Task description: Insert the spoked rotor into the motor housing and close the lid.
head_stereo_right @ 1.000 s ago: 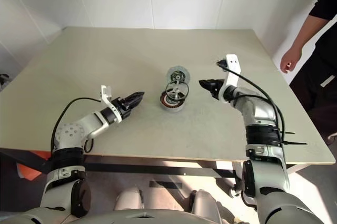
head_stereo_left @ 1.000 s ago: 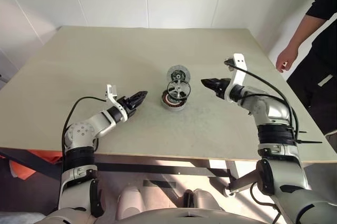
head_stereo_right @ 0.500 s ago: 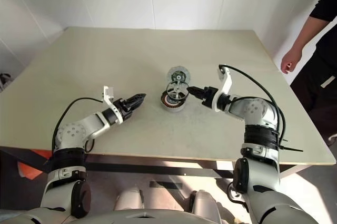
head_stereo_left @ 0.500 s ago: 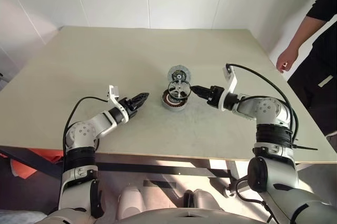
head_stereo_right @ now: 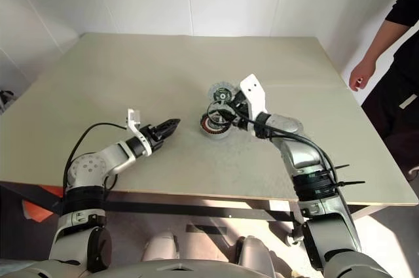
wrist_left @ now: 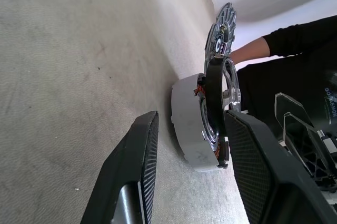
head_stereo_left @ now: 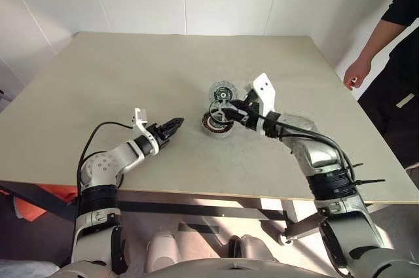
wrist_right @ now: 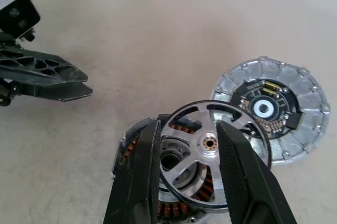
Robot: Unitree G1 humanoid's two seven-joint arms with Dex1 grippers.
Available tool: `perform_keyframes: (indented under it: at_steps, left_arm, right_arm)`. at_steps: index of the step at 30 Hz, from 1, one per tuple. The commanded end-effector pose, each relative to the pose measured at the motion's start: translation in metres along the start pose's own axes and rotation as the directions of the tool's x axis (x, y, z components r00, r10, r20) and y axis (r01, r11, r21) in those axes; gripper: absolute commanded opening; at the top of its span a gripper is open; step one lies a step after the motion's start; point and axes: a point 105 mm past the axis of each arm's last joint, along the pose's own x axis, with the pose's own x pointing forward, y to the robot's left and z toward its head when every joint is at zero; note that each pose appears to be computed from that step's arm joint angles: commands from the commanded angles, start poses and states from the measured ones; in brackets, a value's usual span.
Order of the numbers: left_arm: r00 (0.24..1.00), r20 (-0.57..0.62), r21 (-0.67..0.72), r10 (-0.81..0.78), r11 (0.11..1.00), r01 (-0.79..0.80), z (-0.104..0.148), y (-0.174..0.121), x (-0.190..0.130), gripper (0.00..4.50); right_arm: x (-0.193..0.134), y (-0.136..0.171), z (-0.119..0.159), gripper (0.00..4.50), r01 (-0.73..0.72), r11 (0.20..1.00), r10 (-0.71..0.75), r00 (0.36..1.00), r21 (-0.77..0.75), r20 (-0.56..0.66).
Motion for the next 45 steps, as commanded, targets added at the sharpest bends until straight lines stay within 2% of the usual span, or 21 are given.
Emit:
perform_keyframes:
  at_steps: [1,10,23,26,28,37,39,45]
  left_arm:
    - [0.999,0.015,0.036,-0.033,0.999,0.033,0.008,-0.01,0.002,2.09]
    - [1.0,0.013,0.036,-0.023,0.999,0.022,0.004,-0.007,0.0,2.09]
    - [1.0,0.022,0.041,-0.01,0.999,0.009,0.006,-0.005,-0.002,2.09]
    - [1.0,0.023,0.043,-0.009,0.999,0.008,0.006,-0.005,-0.001,2.09]
    - [1.0,0.023,0.044,-0.009,0.999,0.008,0.007,-0.005,-0.001,2.09]
    - [1.0,0.024,0.048,-0.006,0.999,0.005,0.007,-0.005,-0.002,2.09]
    - [1.0,0.023,0.047,-0.005,0.999,0.004,0.007,-0.005,-0.002,2.09]
    - [1.0,0.018,0.042,-0.001,0.999,0.0,0.004,-0.003,-0.001,2.09]
  right_arm:
    - [0.007,-0.003,0.007,1.85,0.025,0.997,-0.022,0.999,-0.074,0.042]
    - [0.019,-0.018,0.0,1.85,0.083,0.995,-0.081,0.996,-0.047,0.04]
    - [0.02,-0.018,-0.01,1.85,0.091,0.995,-0.09,0.996,-0.033,0.015]
    - [0.019,-0.019,-0.014,1.31,0.098,0.995,-0.098,0.995,-0.031,-0.001]
    - [0.019,-0.018,-0.017,0.64,0.1,0.995,-0.1,0.995,-0.032,-0.009]
    - [0.019,-0.018,-0.02,0.64,0.101,0.994,-0.102,0.995,-0.027,-0.018]
    - [0.019,-0.019,-0.02,0.38,0.102,0.994,-0.103,0.995,-0.025,-0.016]
    - [0.012,-0.017,0.005,0.31,0.063,0.997,-0.06,0.996,-0.034,0.063]
